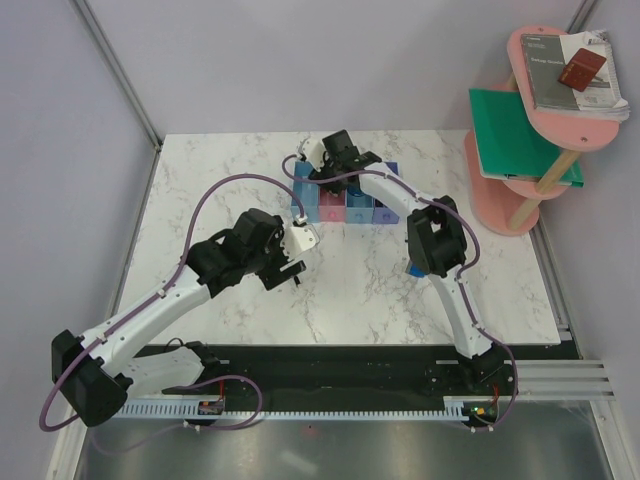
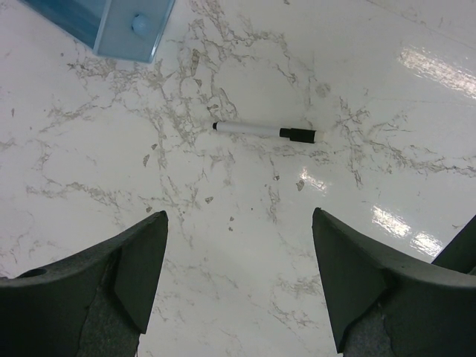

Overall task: Sort the stationery into containers
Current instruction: Place the stationery in the storage box, then pick up the stationery from the center of the board.

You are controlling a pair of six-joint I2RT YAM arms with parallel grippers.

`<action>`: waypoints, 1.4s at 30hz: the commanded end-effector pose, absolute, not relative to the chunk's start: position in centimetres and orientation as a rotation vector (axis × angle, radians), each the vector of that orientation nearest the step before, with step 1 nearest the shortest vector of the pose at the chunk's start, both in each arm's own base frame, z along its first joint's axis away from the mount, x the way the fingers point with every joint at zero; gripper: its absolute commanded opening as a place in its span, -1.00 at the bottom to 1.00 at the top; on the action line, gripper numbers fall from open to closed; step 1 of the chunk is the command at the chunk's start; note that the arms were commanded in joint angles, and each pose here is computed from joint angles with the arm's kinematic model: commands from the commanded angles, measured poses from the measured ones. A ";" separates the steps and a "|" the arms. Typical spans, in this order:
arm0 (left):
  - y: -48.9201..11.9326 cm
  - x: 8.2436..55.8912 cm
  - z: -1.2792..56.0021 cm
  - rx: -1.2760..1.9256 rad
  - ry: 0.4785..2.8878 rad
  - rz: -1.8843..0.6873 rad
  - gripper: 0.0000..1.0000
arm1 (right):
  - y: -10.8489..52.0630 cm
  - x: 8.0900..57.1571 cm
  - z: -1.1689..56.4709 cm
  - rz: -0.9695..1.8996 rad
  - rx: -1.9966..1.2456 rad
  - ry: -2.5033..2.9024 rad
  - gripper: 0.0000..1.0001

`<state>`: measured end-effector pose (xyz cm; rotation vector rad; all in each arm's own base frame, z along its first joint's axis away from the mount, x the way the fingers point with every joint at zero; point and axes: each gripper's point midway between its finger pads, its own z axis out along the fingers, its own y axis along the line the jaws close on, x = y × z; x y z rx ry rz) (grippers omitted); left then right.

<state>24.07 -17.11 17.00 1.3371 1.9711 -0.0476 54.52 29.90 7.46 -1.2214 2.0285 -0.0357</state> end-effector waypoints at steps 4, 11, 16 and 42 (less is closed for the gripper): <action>-17.7 24.2 19.1 1.274 1.940 -0.096 0.69 | 28.0 52.0 19.7 0.010 -1.034 1.922 0.30; -16.6 26.1 20.2 1.279 1.923 0.053 0.69 | 22.5 45.6 26.9 0.160 -0.914 1.919 0.68; -18.0 27.1 22.3 1.323 1.853 0.043 0.69 | 16.9 38.1 21.1 0.257 -1.079 2.065 0.78; -22.9 29.0 21.8 1.361 1.876 -0.126 0.69 | 8.1 28.5 5.5 0.281 -1.254 2.322 0.93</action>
